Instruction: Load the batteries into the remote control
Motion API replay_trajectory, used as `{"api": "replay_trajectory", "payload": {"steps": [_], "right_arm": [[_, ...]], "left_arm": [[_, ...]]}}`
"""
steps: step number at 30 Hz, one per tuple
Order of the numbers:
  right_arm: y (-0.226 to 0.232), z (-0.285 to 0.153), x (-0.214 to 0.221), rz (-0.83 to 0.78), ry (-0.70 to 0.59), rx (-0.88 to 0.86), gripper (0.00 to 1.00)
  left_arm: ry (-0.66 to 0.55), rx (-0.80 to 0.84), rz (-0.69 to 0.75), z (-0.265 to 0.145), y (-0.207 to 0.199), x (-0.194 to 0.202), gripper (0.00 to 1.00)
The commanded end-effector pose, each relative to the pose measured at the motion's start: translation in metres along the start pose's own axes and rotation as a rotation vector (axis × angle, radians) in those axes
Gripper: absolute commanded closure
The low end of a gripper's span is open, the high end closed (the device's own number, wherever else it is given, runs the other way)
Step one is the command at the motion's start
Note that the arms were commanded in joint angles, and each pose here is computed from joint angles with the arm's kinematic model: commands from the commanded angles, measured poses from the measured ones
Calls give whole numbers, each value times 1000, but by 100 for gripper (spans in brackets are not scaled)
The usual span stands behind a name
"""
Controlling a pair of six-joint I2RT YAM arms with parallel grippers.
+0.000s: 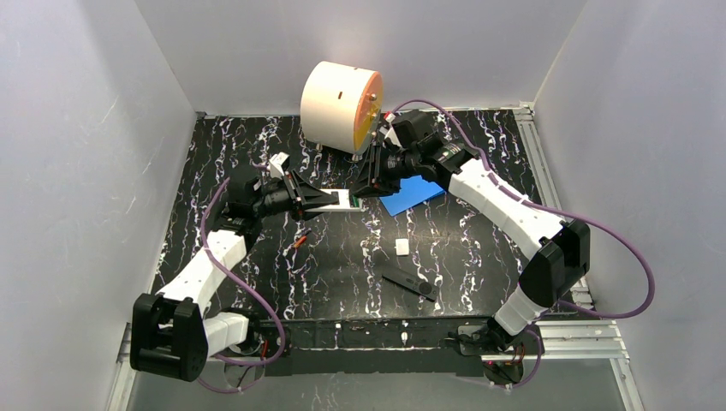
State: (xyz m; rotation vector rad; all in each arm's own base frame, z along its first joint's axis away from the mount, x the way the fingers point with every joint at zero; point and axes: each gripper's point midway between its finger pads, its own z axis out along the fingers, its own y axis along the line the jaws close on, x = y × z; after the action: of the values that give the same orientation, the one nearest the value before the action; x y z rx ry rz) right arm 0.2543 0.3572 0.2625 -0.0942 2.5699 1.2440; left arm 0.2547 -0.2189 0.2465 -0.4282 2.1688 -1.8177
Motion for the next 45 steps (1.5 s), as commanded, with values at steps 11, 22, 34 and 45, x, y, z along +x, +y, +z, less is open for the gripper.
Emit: {"api": "replay_trajectory", "payload": {"steps": [11, 22, 34, 45], "right_arm": [[-8, 11, 11, -94, 38, 53, 68], [-4, 4, 3, -91, -18, 70, 81], [11, -25, -15, -81, -115, 48, 81], [12, -15, 2, -8, -19, 0, 78]], "left_arm": [[59, 66, 126, -4, -28, 7, 100], [45, 57, 134, -3, -24, 4, 100], [25, 37, 122, 0, -15, -1, 100], [17, 29, 115, 2, -13, -5, 100]]}}
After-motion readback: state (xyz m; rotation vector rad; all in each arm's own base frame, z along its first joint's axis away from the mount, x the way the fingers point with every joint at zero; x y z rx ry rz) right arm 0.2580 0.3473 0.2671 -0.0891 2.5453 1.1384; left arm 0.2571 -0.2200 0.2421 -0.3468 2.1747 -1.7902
